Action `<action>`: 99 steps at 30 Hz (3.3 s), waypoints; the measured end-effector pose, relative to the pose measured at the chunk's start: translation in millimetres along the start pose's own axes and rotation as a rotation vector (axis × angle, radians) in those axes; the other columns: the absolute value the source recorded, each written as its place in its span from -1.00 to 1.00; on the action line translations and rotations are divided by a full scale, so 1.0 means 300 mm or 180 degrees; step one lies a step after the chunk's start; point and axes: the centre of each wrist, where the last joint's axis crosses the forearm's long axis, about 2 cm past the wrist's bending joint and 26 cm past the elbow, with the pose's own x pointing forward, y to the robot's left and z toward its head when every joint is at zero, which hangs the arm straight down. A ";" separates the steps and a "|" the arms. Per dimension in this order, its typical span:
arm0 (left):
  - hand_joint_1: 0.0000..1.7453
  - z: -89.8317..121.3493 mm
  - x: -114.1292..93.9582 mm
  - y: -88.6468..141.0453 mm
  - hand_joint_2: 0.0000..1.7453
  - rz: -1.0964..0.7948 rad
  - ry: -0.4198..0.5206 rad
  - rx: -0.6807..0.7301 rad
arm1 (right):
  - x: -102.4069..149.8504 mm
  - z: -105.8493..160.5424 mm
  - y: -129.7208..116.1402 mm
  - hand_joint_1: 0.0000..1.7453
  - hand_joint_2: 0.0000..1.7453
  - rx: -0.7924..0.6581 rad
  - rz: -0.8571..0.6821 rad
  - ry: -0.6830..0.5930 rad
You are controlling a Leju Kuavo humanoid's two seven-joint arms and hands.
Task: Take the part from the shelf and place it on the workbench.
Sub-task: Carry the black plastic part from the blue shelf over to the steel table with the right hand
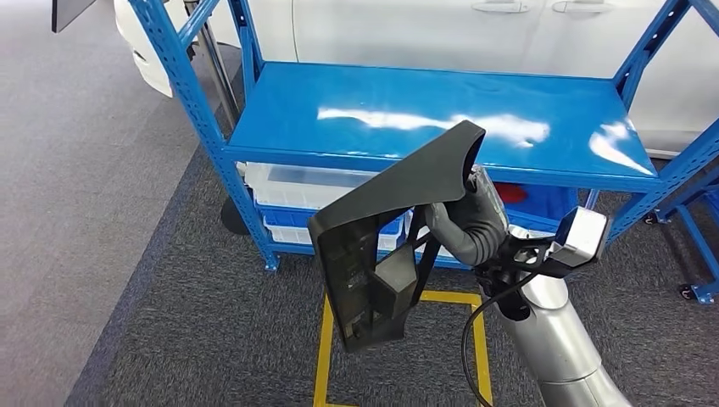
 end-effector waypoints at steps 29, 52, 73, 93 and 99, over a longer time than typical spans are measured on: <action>-1.00 0.003 -0.006 -0.006 1.00 -0.0023 -0.0001 -0.0010 | -0.002 0.024 -0.003 1.00 1.00 -0.0088 0.0002 0.0152; -1.00 0.005 -0.006 -0.013 1.00 -0.0093 0.0033 -0.0029 | 0.037 0.088 -0.002 1.00 1.00 -0.0221 0.0061 0.0216; -1.00 0.005 -0.062 0.034 1.00 -0.0149 0.0088 0.0149 | 0.109 0.398 0.106 1.00 1.00 -0.0494 0.0990 0.0311; -1.00 -0.002 -0.060 0.070 1.00 -0.0350 -0.0003 0.0270 | 0.161 0.481 0.182 1.00 1.00 -0.0655 0.1178 0.0511; -1.00 -0.004 -0.056 0.074 1.00 -0.0370 -0.0016 0.0282 | 0.158 0.479 0.187 1.00 1.00 -0.0671 0.1228 0.0534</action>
